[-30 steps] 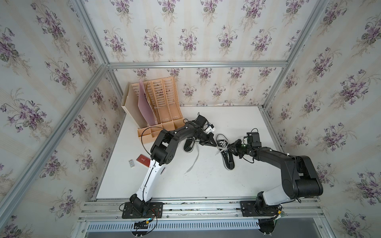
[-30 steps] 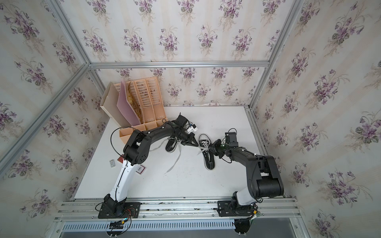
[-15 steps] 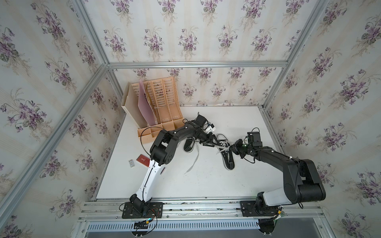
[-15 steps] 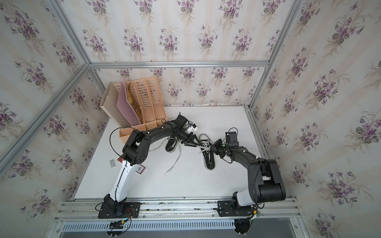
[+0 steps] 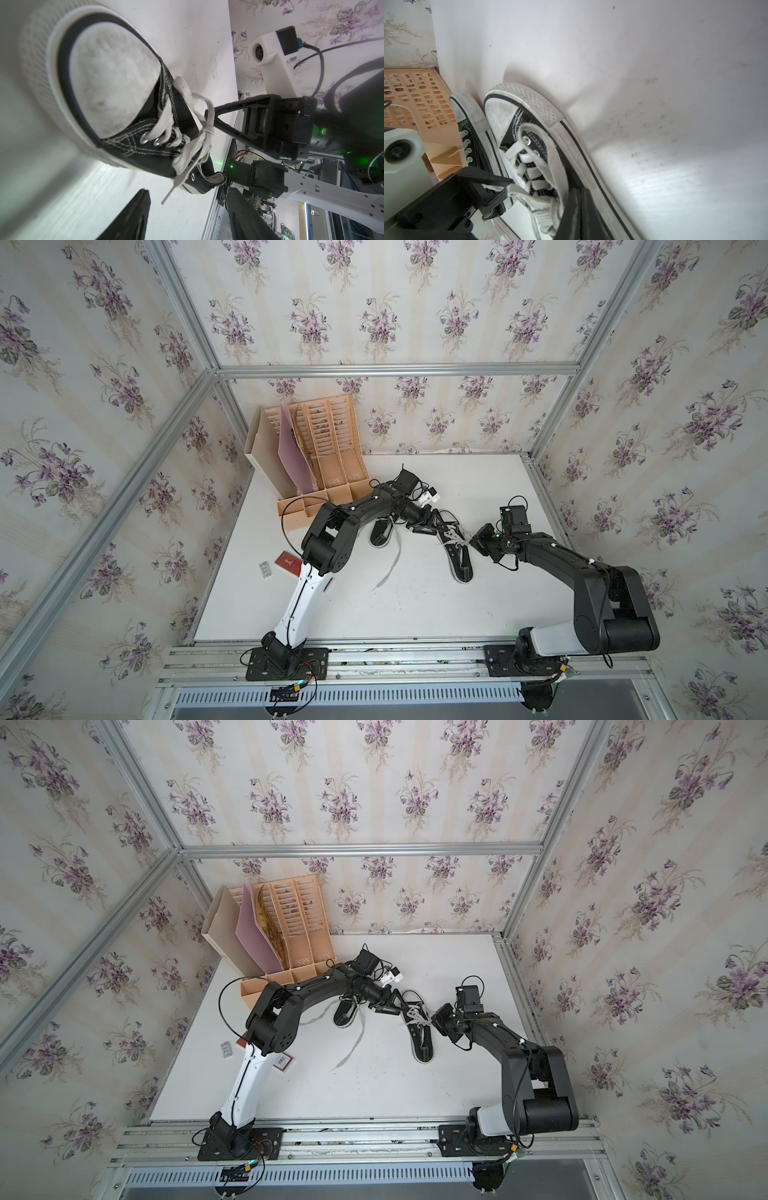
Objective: Tie the shoes
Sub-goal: Tie the shoelace on the shoe.
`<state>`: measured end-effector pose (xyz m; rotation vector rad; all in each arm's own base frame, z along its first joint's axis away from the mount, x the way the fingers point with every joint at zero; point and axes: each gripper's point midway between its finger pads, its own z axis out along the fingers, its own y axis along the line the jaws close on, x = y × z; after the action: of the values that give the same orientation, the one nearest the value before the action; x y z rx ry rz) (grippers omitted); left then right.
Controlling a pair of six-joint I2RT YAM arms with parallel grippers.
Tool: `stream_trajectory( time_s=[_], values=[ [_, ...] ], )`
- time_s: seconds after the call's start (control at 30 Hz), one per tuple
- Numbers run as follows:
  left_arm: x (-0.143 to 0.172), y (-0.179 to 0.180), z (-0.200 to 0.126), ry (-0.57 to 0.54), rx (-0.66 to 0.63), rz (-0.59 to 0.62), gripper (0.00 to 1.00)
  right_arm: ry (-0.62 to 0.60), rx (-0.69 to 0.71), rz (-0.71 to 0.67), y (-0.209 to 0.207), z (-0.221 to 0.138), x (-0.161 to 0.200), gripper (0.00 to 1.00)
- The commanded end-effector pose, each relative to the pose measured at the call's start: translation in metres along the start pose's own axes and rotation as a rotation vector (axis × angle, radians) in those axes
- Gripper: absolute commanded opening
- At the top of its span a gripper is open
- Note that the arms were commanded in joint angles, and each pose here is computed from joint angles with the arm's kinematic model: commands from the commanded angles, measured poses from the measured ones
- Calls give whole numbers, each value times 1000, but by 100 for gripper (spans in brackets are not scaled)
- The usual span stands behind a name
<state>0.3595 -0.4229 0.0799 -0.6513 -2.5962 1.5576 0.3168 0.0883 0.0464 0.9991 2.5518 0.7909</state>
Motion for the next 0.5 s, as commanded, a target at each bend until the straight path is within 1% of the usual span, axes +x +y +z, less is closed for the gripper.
stream_trajectory(
  time_s=[0.0,0.47],
  values=[
    [-2,-10,-3,1,22,29,64,-20,60,-16,-12,-4,-2,0],
    [-2,-21,8,27,7,50,63,-67,127,-20,-29,-16,-12,0]
  ],
)
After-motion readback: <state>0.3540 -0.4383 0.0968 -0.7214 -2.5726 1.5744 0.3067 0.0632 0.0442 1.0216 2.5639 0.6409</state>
